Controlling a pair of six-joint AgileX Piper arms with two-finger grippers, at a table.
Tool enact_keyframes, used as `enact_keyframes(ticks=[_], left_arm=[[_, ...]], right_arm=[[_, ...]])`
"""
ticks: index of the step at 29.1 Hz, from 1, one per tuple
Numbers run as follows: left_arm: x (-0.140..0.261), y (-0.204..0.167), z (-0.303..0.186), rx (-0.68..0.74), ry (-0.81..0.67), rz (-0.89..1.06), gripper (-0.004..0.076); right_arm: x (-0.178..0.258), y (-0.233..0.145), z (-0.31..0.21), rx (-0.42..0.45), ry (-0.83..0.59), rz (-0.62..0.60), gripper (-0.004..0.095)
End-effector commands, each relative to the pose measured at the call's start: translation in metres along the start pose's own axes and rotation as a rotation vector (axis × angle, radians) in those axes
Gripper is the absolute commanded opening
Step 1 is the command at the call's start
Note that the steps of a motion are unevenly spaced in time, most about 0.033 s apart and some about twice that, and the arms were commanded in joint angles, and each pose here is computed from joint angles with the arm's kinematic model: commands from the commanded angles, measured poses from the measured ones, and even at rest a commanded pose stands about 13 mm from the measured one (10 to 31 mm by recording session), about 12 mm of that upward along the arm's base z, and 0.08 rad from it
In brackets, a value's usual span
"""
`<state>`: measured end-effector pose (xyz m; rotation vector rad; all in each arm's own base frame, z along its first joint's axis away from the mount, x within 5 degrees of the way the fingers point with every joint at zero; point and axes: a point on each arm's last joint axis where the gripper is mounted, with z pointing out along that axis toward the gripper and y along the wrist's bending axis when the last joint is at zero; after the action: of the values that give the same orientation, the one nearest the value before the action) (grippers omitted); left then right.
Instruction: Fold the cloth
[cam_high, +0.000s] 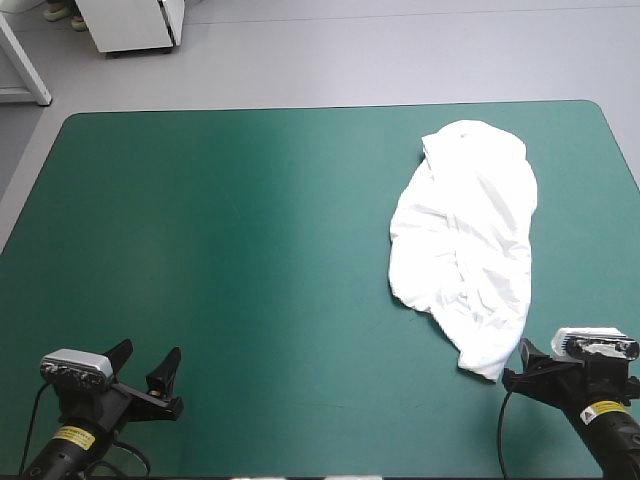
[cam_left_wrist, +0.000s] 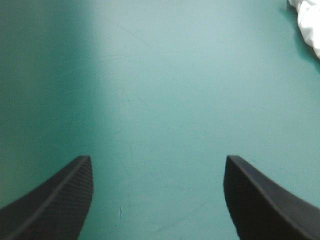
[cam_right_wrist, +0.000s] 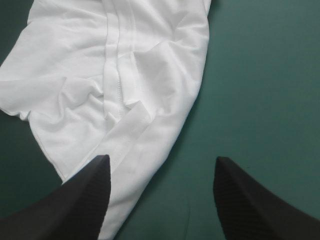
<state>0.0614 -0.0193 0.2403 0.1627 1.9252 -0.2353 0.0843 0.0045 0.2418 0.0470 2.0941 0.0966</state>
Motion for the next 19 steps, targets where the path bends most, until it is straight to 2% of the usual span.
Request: enact_keyframes(ticks=[1, 19], left_arm=[[-0.0140, -0.0006, -0.0028, 0.001, -0.082, -0.019, 0.0527], [-0.0140, -0.0006, -0.0028, 0.001, -0.082, -0.019, 0.0527]], right_arm=[[-0.0115, 0.0004, -0.0021, 0.001, -0.061, -0.006, 0.0575], [-0.0111, 0.0006, -0.0020, -0.001, -0.057, -0.003, 0.0575]])
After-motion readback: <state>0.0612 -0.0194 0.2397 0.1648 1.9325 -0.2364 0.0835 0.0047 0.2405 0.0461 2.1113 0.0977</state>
